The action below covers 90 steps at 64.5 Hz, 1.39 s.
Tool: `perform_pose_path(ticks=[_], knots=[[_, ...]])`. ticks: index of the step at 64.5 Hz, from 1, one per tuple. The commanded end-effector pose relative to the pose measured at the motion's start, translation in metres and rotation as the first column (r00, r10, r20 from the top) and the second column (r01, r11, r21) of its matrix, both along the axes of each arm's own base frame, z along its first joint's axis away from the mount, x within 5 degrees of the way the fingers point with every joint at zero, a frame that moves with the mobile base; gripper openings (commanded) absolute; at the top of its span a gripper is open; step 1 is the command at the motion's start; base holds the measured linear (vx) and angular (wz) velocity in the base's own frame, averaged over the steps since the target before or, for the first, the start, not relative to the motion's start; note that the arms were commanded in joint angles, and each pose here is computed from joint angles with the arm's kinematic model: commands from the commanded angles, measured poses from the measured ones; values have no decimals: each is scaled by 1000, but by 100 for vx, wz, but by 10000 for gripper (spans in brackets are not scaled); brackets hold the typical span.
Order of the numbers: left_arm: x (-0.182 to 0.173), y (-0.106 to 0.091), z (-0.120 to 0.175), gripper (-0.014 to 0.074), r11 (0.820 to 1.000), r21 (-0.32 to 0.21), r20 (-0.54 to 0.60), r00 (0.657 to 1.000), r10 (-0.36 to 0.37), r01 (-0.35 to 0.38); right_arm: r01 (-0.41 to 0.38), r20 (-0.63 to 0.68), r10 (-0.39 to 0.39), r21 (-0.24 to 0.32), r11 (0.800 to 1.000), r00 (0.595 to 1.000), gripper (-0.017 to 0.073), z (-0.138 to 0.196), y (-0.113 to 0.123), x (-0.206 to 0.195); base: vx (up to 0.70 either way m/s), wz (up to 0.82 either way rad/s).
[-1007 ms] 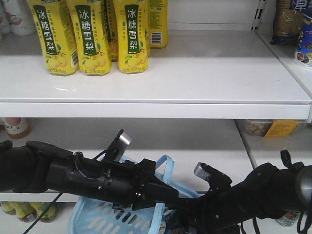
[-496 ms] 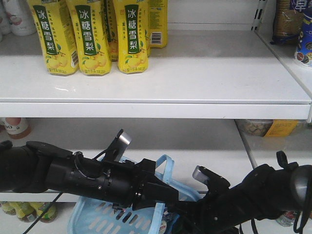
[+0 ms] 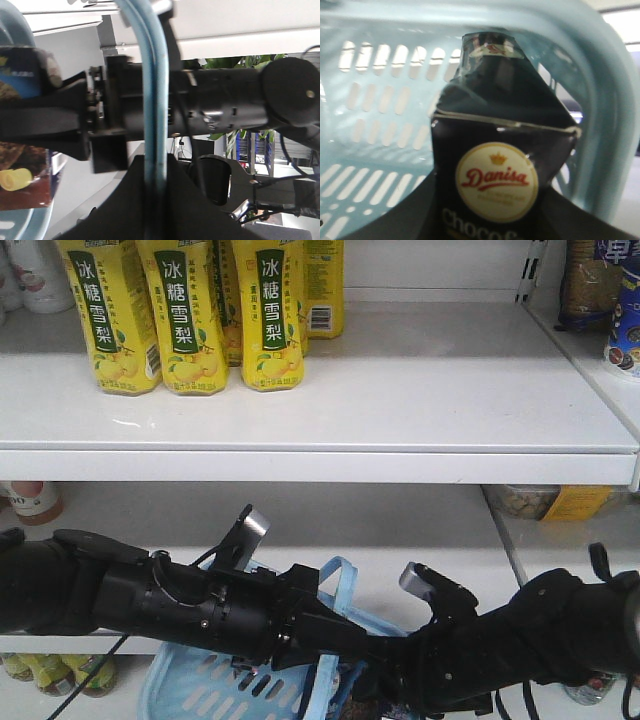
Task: Left arm holds basket, right arm returns cookies
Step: 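Lift the cookie box out of the basket and raise it toward the upper shelf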
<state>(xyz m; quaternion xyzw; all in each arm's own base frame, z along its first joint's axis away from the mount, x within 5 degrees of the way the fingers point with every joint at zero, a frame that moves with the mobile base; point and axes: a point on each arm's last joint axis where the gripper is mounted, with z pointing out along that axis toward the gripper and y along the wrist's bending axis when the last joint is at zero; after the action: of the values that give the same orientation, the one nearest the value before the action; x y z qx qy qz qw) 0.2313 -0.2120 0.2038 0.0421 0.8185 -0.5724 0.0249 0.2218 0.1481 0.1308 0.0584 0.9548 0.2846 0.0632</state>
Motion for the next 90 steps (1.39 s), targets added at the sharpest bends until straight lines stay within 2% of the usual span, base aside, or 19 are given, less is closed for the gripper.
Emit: perform_pose_path(ticks=[1, 13, 45, 58, 69, 77, 85, 90], knots=[[-1, -3, 28, -6, 993, -120, 50, 999, -3, 9, -10, 91, 5, 55, 998, 996, 227, 28, 2, 1, 0, 0], [-1, -3, 28, -6, 993, -120, 50, 999, -3, 9, -8, 164, -3, 66, 998, 987, 229, 52, -3, -4, 0, 0], [-1, -3, 28, -6, 993, -120, 50, 999, -3, 9, -13, 320, 23, -32, 999, 947, 229, 112, -32, -39, 0, 0], [-1, -3, 28, -6, 993, -120, 50, 999, -3, 9, 65, 378, -40, -54, 996, 925, 229, 137, -56, -57, 0, 0], [-1, -3, 28, -6, 993, -120, 50, 999, -3, 9, 118, 496, -93, -19, 993, 863, 229, 166, -80, -85, 0, 0], [-1, -3, 28, -6, 993, -120, 50, 999, -3, 9, 110, 566, -99, 16, 994, 818, 229, 183, -91, -116, 0, 0], [-1, -3, 28, -6, 993, -120, 50, 999, -3, 9, 90, 682, -102, 54, 994, 724, 229, 198, -99, -143, 0, 0], [-1, -3, 28, -6, 993, -120, 50, 999, -3, 9, 96, 766, -127, 86, 992, 631, 230, 208, -105, -156, 0, 0]])
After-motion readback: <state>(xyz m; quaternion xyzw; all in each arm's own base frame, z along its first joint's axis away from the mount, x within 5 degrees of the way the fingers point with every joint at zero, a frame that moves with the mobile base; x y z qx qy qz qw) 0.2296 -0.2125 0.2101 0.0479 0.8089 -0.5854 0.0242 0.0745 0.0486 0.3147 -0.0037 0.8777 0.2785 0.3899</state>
